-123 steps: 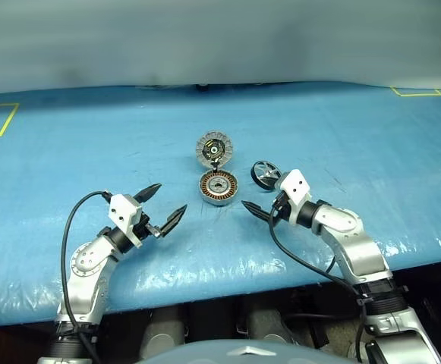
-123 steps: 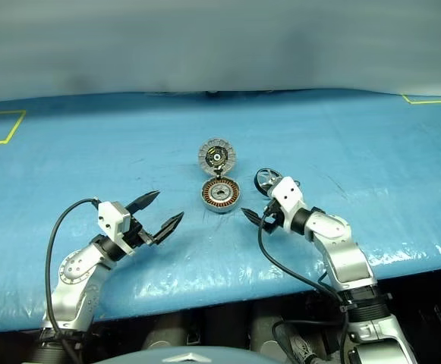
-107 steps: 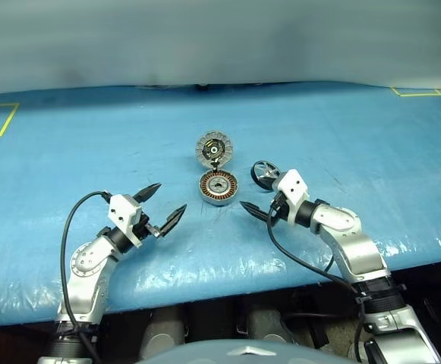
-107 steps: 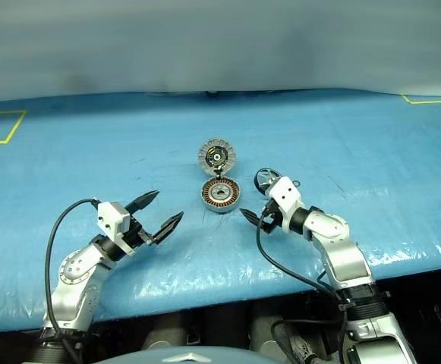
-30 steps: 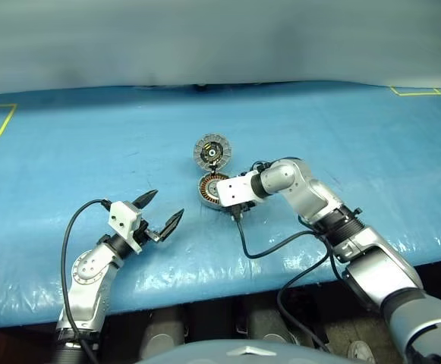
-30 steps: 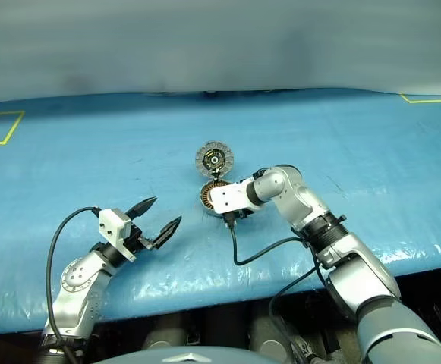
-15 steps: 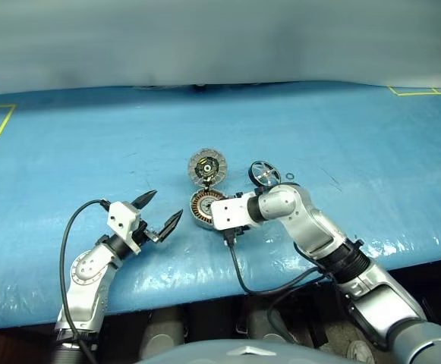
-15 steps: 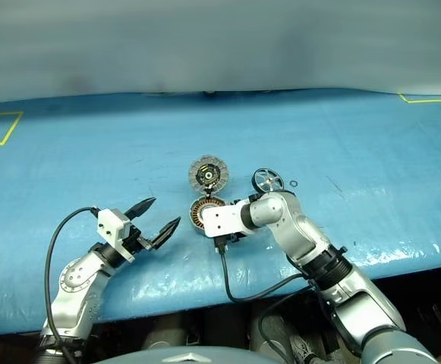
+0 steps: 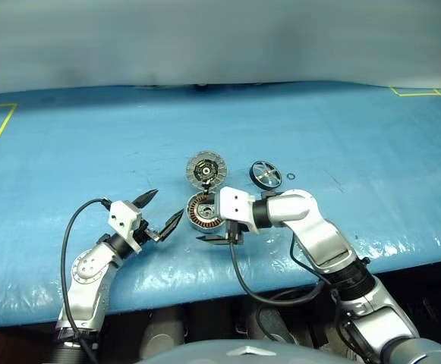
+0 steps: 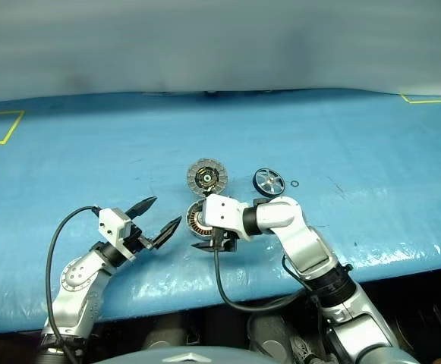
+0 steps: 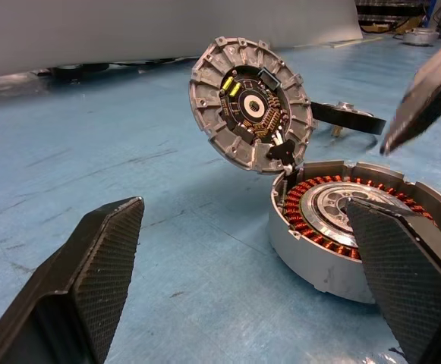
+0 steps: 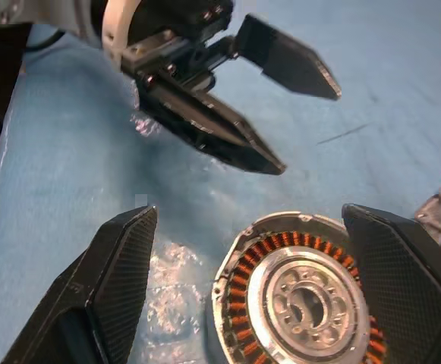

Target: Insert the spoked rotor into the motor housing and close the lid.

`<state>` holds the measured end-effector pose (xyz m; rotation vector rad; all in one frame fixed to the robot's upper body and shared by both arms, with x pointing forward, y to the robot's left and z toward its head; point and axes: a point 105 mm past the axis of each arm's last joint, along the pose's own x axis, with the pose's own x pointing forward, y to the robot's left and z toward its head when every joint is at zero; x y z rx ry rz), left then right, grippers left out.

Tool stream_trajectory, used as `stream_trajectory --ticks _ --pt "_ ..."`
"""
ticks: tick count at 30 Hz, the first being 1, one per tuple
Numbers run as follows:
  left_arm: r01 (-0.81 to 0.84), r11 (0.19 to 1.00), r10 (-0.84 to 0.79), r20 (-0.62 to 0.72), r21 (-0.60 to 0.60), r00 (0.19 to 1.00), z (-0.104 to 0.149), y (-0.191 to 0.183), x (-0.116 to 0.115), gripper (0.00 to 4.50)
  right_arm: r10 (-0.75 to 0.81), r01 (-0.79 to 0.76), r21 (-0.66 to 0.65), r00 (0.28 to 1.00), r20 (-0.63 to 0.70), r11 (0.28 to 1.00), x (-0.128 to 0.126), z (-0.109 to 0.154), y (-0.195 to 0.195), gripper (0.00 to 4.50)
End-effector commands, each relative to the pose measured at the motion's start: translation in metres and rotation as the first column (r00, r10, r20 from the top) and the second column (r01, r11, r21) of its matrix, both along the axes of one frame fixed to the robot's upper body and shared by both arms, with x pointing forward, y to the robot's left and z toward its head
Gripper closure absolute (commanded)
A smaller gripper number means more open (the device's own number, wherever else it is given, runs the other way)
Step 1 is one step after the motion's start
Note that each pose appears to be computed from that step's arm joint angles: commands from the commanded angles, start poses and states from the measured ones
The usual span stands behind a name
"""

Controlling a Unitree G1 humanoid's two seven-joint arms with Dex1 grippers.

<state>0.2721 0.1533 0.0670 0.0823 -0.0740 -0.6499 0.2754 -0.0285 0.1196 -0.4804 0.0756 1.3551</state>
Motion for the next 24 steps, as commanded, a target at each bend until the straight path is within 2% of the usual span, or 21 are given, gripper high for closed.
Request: stream_trajectory --ticks 1,4,6,8,11,13,18,24 --pt "0.016 1.000 -0.016 0.036 0.000 0.999 0.008 -0.003 0.000 0.00 -0.158 0.155 0.158 0.987 0.007 0.975 0.013 0.021 -0.024 0.43" --pt "0.014 1.000 -0.014 0.035 -0.001 0.999 0.008 -0.002 0.000 0.00 -0.372 0.361 0.209 0.928 0.013 0.909 0.031 0.018 -0.061 0.43" --pt "0.014 1.000 -0.014 0.032 0.001 0.999 0.007 -0.002 0.000 0.00 -0.522 0.508 0.216 0.853 0.007 0.834 0.044 0.013 -0.092 0.43" --pt "0.017 1.000 -0.018 0.028 0.003 0.999 0.006 -0.002 0.000 0.00 -0.709 0.691 0.204 0.705 0.027 0.694 0.060 0.006 -0.138 0.43" --pt "0.023 1.000 -0.023 0.028 0.003 0.999 0.006 -0.003 0.001 0.00 -0.880 0.853 0.240 0.476 0.005 0.463 0.071 0.003 -0.193 0.43" --pt "0.025 1.000 -0.025 0.029 0.003 0.999 0.007 -0.004 0.001 0.00 -0.916 0.891 0.241 0.400 -0.011 0.386 0.073 -0.001 -0.210 0.43" --pt "0.025 1.000 -0.025 0.033 0.003 0.999 0.007 -0.004 0.003 0.00 -0.951 0.940 0.184 0.304 -0.062 0.288 0.077 -0.023 -0.224 0.43" --pt "0.017 1.000 -0.017 0.035 0.003 0.999 0.008 -0.002 0.002 0.00 -0.931 0.937 0.130 0.339 -0.131 0.323 0.080 -0.050 -0.213 0.43"
